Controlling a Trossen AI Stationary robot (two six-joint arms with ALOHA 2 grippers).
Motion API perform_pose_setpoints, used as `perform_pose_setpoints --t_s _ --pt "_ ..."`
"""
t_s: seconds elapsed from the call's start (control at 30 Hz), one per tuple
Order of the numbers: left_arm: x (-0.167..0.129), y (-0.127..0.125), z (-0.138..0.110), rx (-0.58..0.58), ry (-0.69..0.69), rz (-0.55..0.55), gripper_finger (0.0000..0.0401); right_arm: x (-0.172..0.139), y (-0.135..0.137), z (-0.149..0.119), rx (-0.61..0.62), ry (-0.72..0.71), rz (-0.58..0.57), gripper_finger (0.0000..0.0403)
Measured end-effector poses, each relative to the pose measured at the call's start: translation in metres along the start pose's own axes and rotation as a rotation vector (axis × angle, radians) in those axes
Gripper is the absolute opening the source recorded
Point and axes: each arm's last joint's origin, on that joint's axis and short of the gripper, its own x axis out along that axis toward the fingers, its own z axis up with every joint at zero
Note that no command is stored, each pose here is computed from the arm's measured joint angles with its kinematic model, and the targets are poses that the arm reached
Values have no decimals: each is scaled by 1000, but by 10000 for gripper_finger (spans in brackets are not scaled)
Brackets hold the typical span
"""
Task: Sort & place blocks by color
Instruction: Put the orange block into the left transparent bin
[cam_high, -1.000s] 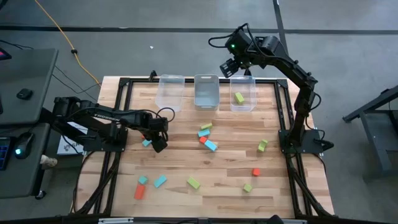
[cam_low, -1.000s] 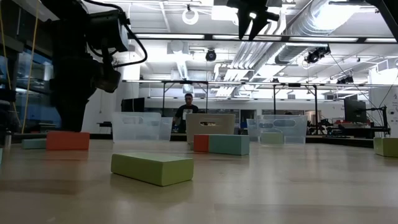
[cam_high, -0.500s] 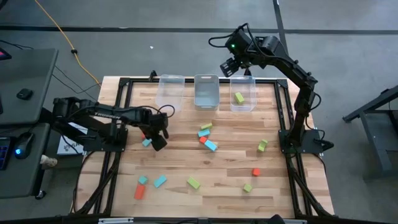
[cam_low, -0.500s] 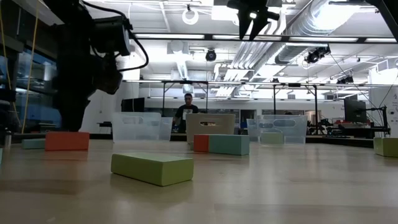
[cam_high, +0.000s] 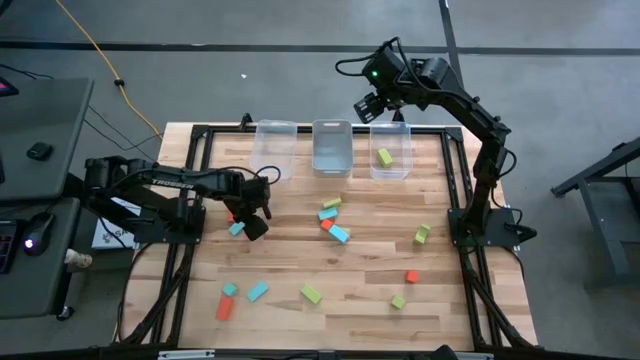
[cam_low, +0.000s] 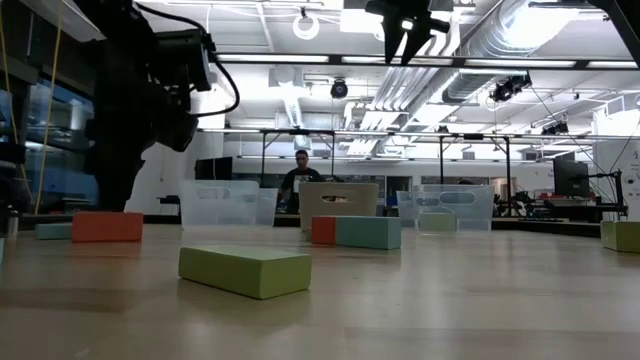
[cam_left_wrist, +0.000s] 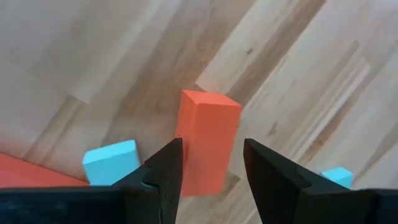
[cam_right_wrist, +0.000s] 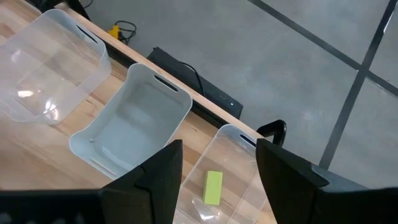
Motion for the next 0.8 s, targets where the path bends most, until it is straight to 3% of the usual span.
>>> perform_pose_setpoints --t_s 0.4,0.57,0.8 --pt "2 -5 -3 40 19 -20 199 0 0 0 19 -1 0 195" --pt "4 -8 -5 88 -30 75 202 0 0 0 22 -1 0 195" --pt "5 -13 -8 77 -23 65 202 0 0 0 31 -5 2 195"
